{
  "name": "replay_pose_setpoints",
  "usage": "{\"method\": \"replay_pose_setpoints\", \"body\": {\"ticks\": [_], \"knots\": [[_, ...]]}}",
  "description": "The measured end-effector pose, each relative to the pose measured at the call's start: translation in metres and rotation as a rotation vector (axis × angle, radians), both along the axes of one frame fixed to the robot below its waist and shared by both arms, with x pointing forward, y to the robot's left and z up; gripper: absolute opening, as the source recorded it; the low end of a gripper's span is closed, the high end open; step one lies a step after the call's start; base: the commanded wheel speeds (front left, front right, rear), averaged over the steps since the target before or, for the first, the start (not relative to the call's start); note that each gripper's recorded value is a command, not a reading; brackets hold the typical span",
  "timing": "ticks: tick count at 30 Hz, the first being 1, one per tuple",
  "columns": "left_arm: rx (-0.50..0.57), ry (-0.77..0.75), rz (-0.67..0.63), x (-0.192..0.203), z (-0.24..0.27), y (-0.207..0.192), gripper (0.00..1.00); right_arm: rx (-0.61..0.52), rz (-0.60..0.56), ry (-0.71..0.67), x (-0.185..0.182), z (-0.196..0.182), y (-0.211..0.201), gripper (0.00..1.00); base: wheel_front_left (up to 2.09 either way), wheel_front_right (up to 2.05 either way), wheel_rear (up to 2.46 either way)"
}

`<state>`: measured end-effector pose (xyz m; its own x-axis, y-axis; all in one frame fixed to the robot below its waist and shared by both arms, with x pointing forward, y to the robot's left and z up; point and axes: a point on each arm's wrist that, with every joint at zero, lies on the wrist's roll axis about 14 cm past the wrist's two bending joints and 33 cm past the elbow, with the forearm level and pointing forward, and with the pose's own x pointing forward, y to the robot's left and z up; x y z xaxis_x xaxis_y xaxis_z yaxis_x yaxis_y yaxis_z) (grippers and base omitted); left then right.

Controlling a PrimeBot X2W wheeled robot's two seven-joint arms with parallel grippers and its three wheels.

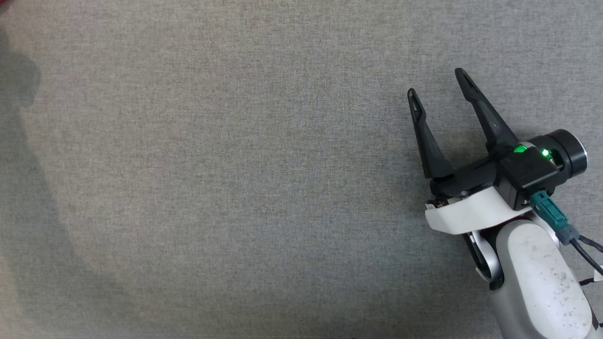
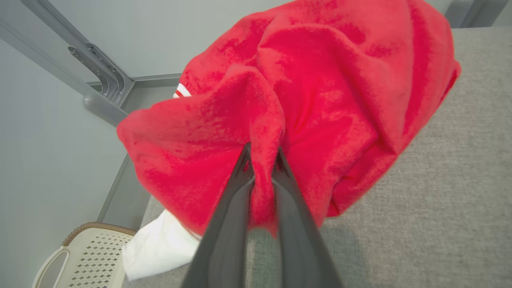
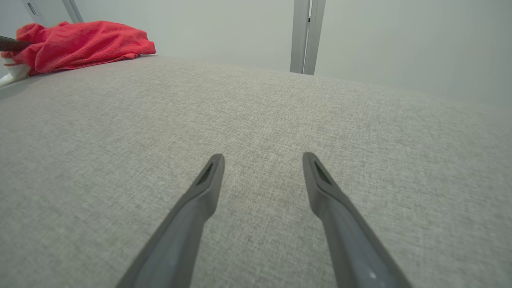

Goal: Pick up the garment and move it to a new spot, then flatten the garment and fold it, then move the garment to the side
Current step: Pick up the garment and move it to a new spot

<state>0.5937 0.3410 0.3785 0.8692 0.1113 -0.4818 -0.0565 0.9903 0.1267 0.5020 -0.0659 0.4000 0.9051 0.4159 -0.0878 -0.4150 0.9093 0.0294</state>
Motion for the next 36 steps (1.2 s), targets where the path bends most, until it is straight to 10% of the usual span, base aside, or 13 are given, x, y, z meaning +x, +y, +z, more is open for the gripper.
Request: {"method": "replay_pose_setpoints", "body": {"ticks": [16,27,36], "knots": [[0.110,-0.269,-0.218,0.001,0.143,-0.044,0.00,0.067,-0.056,-0.122,-0.020,0.068,-0.008,1.00,0.00,0.00,0.00],[0.088,-0.530,-0.552,-0.034,0.266,-0.172,0.00,0.088,-0.209,-0.219,-0.059,0.120,-0.061,1.00,0.00,0.00,0.00],[-0.133,-0.694,-0.796,-0.092,0.328,-0.301,0.00,0.103,-0.344,-0.277,-0.094,0.146,-0.109,1.00,0.00,0.00,0.00]]}}
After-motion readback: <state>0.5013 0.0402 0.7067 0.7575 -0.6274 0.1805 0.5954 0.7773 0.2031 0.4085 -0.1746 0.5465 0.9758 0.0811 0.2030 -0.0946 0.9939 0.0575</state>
